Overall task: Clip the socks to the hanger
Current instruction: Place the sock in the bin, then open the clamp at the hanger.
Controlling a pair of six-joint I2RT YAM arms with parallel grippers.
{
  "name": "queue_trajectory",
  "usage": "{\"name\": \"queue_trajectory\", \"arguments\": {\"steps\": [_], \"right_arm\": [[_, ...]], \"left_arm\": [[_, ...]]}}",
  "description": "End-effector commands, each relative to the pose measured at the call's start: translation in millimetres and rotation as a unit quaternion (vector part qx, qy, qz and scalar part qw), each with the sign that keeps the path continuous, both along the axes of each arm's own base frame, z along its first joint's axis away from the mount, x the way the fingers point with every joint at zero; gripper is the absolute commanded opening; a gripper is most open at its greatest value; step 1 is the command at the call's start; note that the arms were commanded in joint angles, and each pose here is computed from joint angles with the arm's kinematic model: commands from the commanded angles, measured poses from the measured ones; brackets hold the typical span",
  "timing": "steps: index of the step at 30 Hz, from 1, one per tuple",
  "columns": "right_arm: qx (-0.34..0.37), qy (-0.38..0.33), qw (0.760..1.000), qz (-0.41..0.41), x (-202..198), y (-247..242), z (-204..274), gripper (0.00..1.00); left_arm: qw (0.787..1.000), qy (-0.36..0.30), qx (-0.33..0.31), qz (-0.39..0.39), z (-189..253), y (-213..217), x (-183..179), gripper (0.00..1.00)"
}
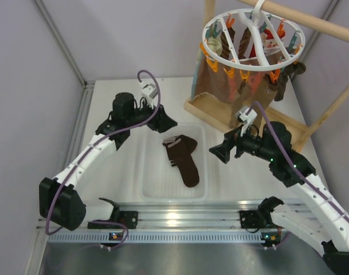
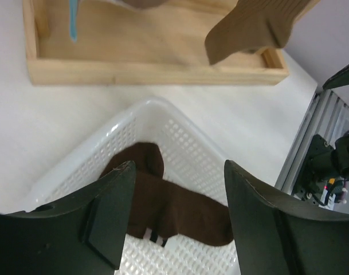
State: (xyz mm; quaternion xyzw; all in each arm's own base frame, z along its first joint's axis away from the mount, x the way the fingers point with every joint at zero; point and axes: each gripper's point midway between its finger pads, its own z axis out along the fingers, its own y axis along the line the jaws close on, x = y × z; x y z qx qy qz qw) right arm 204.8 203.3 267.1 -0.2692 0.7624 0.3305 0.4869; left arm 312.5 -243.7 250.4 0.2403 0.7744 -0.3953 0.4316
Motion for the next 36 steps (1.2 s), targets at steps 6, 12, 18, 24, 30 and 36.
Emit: {"name": "queue_trajectory", "arguments": {"steps": [6, 12, 18, 24, 30, 36], "right_arm": [[0.022, -0.137, 0.988, -0.067, 24, -20, 66, 1.00], [0.033, -0.186, 0.970, -0.150, 44, -49, 115, 1.00], [0.051, -0.215, 0.952, -0.213, 53, -80, 150, 1.00], [0.072, -0.238, 0.941, -0.229, 49, -92, 185, 0.93], [0.096, -0.253, 0.942, -0.197, 39, -85, 211, 0.79], [0.118, -0.263, 0.942, -0.172, 35, -76, 231, 0.70]], "left_arm": [[0.975, -0.194, -0.090, -0.053, 123, -58, 16, 0.83], [0.944, -0.253, -0.197, -0.083, 179, -108, 13, 0.81], [0.920, -0.284, -0.249, -0.102, 198, -157, 12, 0.77], [0.909, -0.307, -0.274, -0.071, 200, -182, 36, 0.74], [0.898, -0.322, -0.295, -0.048, 208, -200, 51, 0.68], [0.889, -0.334, -0.308, -0.056, 213, -209, 49, 0.54]]}}
